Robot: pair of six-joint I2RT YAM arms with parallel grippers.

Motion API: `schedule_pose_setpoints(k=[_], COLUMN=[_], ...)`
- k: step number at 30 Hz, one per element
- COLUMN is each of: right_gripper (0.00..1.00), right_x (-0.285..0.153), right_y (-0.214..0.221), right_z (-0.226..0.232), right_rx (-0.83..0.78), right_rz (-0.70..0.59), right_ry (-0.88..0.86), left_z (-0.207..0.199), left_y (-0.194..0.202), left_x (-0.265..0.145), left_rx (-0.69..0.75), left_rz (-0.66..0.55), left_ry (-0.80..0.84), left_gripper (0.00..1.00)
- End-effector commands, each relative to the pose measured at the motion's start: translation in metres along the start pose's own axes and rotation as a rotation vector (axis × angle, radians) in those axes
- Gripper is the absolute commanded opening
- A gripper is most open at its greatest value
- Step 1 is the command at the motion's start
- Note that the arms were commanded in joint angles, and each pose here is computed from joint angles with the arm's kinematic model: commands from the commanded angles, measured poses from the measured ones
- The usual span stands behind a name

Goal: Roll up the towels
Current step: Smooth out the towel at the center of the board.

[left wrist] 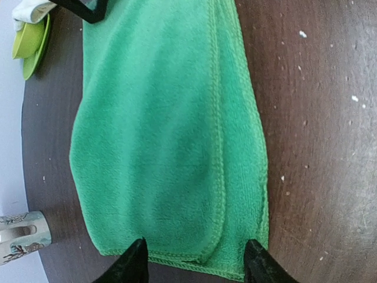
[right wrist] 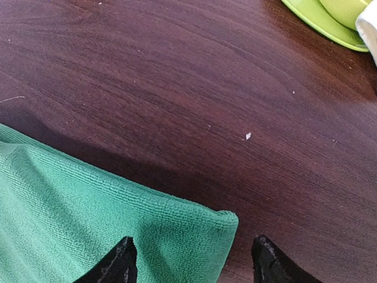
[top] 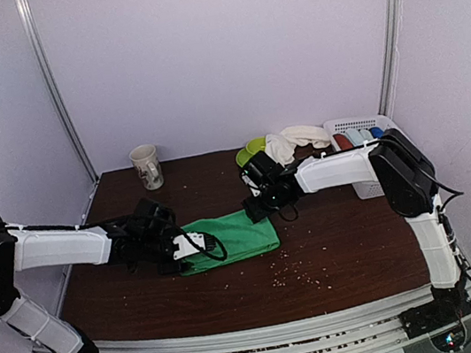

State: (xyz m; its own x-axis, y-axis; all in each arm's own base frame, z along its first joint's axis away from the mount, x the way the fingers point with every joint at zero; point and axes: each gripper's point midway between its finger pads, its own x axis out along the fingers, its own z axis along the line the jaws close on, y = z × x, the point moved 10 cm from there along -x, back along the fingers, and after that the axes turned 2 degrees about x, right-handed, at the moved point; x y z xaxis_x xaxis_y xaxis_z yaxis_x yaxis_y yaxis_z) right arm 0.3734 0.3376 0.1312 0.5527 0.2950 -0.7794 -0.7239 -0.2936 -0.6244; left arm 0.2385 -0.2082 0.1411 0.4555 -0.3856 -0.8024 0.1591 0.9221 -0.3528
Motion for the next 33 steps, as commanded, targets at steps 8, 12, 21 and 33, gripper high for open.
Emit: schedule_pose_setpoints(k=[8, 12, 21, 33], right_gripper=[0.66, 0.65, 0.65, 0.65], right_x=[0.006, 0.006, -0.002, -0.001], right_y=[-0.003, -0.002, -0.005, -0.002], right_z=[-0.003, -0.002, -0.002, -0.001], right_rx=[0.02, 0.022, 0.014, 0.01], right_rz=[-0.009, -0.006, -0.015, -0.006], right_ry=[-0.006, -0.019, -0.028, -0.038], left_z=[-0.016, -0.005, 0.016, 0.013], left_y=[0.016, 0.008, -0.017, -0.01], left_x=[0.004, -0.001, -0.042, -0.001], left_rx=[0.051, 0.042, 0.086, 0.123], left_rz=[0.047, 0.015, -0.14, -0.031], left_ry=[-0.05, -0.091, -0.135, -0.059], left_gripper=[0.54, 0.49, 0.61, 0.58])
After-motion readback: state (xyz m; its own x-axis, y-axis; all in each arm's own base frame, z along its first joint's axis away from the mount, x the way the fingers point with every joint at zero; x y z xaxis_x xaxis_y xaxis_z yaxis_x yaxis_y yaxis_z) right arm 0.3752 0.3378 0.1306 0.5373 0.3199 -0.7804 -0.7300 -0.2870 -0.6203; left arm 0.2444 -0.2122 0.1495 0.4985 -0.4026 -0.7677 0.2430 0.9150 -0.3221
